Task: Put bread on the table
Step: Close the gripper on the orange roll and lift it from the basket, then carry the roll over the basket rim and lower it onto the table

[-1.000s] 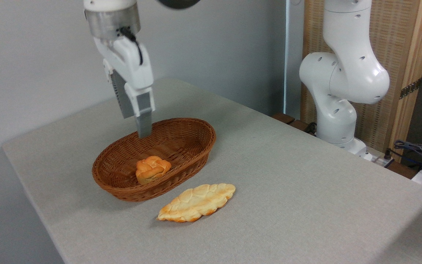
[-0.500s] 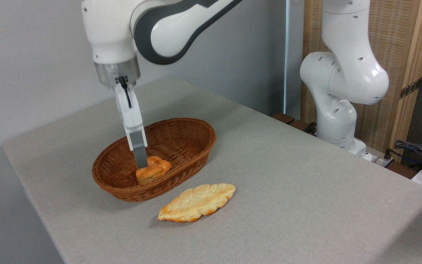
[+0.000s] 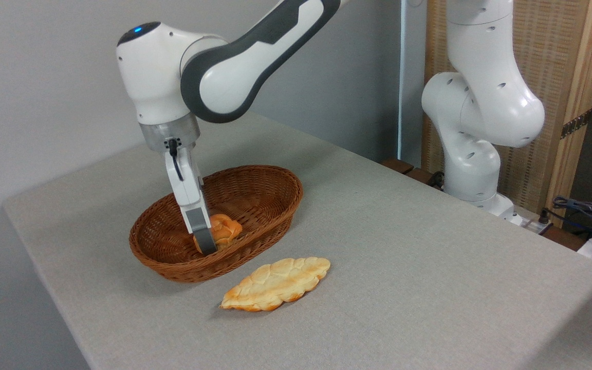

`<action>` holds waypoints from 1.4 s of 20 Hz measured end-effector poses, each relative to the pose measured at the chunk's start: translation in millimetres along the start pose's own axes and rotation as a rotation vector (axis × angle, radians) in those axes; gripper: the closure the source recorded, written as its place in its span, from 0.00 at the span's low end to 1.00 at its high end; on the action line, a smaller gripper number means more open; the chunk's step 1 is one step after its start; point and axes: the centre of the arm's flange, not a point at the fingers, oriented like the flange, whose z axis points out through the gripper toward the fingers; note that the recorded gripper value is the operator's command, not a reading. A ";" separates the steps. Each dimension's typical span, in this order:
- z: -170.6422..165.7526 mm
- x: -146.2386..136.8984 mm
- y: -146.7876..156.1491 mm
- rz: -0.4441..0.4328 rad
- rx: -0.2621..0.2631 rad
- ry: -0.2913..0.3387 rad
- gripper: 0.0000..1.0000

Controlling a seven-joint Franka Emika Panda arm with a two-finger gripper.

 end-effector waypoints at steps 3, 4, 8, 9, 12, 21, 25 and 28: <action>4.9 2.3 0.5 0.004 -0.007 -0.002 0.77; 4.8 2.3 0.5 0.004 -0.006 -0.002 0.77; 4.7 2.3 0.5 0.004 -0.006 -0.002 0.77; 4.7 2.3 0.5 0.005 -0.006 -0.002 0.77; 4.3 2.4 0.4 0.005 -0.006 -0.002 0.79; -55.0 -7.4 -20.2 -0.061 -0.016 0.053 0.81; -82.7 -61.6 -62.7 -0.142 0.006 0.050 0.78; -75.8 -129.7 -103.0 -0.155 0.008 0.038 0.78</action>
